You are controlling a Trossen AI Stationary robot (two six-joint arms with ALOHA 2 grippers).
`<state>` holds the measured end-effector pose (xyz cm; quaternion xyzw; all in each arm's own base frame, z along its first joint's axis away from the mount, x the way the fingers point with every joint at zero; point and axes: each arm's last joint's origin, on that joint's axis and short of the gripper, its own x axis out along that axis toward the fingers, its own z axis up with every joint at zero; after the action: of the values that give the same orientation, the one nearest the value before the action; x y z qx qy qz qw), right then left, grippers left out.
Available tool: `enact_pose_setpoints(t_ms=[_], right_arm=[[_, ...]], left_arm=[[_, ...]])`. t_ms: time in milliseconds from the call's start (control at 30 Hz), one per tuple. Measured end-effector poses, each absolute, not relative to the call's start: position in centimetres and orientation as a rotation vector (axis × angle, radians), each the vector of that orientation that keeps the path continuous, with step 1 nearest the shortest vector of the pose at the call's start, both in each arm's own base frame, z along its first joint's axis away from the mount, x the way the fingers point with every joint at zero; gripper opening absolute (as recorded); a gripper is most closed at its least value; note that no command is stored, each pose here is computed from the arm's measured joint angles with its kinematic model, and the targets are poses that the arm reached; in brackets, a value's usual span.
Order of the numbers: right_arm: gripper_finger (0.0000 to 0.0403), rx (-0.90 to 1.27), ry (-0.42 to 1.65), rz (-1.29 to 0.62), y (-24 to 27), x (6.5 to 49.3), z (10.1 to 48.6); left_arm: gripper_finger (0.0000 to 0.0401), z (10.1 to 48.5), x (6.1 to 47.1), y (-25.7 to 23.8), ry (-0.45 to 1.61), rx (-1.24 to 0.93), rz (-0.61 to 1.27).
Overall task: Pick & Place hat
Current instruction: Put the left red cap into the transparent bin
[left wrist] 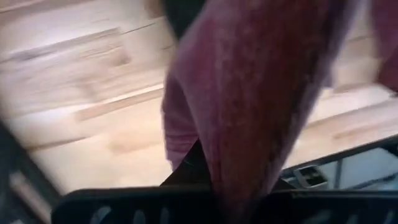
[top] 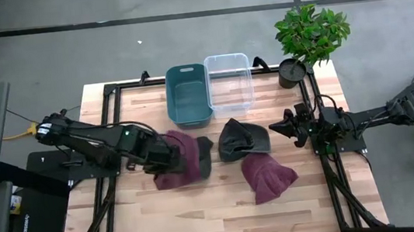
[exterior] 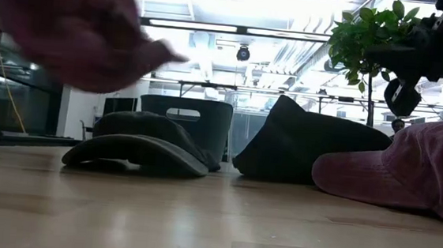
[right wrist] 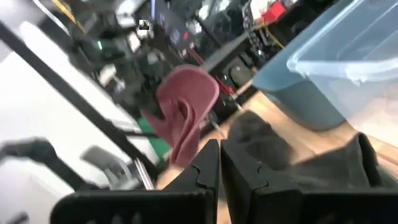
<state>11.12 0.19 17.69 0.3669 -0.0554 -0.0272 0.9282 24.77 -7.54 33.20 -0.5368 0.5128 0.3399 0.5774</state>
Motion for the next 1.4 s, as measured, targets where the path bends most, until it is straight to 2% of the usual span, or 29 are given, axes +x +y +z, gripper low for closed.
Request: enact_pose_setpoints(t_ms=[233,333,600,833,1067,1267,1400], right_arm=[[0.0011,0.788,-0.204,-0.111,0.0,11.2,20.1],[0.0011,0.74,-0.172,-0.137,0.0,11.7,21.6],[0.0011,0.538,0.095,-0.187,0.3,15.4,26.1],[0.0025,0.458,0.291,-0.158,0.6,18.9,29.3],[0.0094,0.38,0.386,-0.13,0.9,21.0,31.3],[0.0174,0.32,0.357,-0.088,1.0,21.9,33.1],[0.0215,0.221,0.33,-0.108,0.9,22.2,34.1]], left_arm=[[0.0,33.5,26.1,-6.3,1.02,-1.252,0.78],[0.0,33.8,26.9,-5.7,0.921,-1.246,0.753],[0.0,35.1,29.1,-4.4,0.723,-1.26,0.587],[0.0,35.9,29.5,-4.4,0.663,-1.197,0.533],[0.0,38.7,29.1,-4.0,0.555,-1.029,0.534],[0.0,40.5,28.2,-3.4,0.497,-0.893,0.638],[0.0,41.2,28.0,-3.3,0.473,-0.846,0.64]])
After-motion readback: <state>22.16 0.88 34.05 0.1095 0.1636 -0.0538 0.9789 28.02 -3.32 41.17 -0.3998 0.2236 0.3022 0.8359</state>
